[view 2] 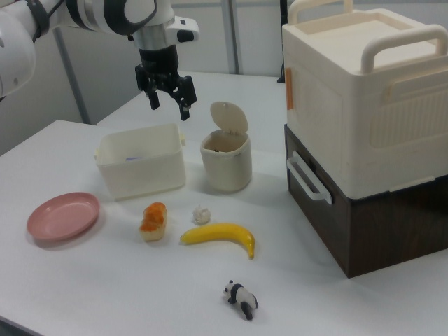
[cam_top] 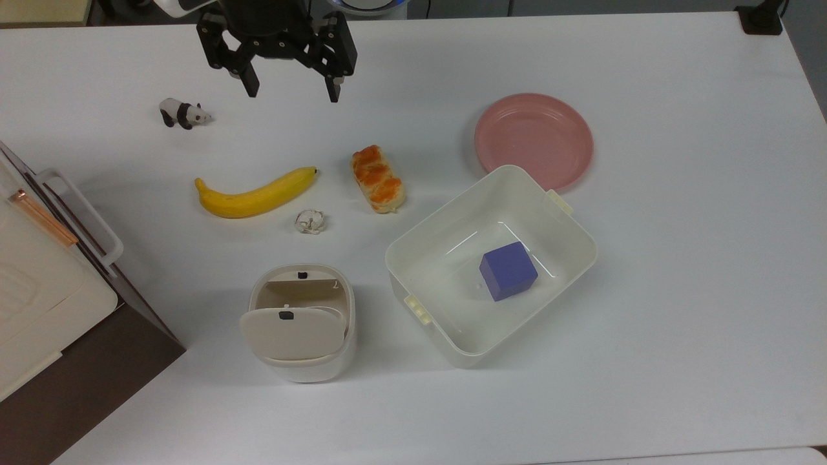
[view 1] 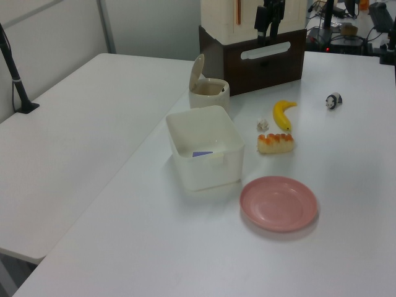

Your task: Open the trash can

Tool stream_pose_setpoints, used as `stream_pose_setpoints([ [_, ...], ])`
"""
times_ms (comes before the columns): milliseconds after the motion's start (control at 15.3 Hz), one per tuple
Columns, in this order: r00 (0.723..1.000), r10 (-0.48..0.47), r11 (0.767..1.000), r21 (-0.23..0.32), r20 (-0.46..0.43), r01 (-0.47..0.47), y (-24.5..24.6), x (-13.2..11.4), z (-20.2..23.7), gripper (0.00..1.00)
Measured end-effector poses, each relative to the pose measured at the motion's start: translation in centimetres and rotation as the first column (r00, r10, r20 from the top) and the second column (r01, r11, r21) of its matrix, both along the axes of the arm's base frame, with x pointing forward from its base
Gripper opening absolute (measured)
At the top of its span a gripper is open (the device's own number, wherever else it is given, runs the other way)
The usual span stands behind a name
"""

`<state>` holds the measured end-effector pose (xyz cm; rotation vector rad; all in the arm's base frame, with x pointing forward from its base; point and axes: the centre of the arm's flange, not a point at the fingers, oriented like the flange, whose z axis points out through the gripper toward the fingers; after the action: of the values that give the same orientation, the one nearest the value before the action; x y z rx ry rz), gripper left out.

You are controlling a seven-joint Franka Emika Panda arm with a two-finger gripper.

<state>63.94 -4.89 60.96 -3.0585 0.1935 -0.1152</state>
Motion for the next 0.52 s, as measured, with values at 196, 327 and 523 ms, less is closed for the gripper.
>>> stream_pose_setpoints([
  [196,1.000,0.003,1.000,-0.006,0.010,-0.003,-0.35,-0.23,0.58,1.00],
  [327,1.000,0.006,1.000,-0.012,0.015,-0.006,-0.36,-0.39,0.93,1.00],
  [523,1.000,0.008,1.000,-0.012,0.007,-0.008,-0.27,-0.51,0.92,1.00],
])
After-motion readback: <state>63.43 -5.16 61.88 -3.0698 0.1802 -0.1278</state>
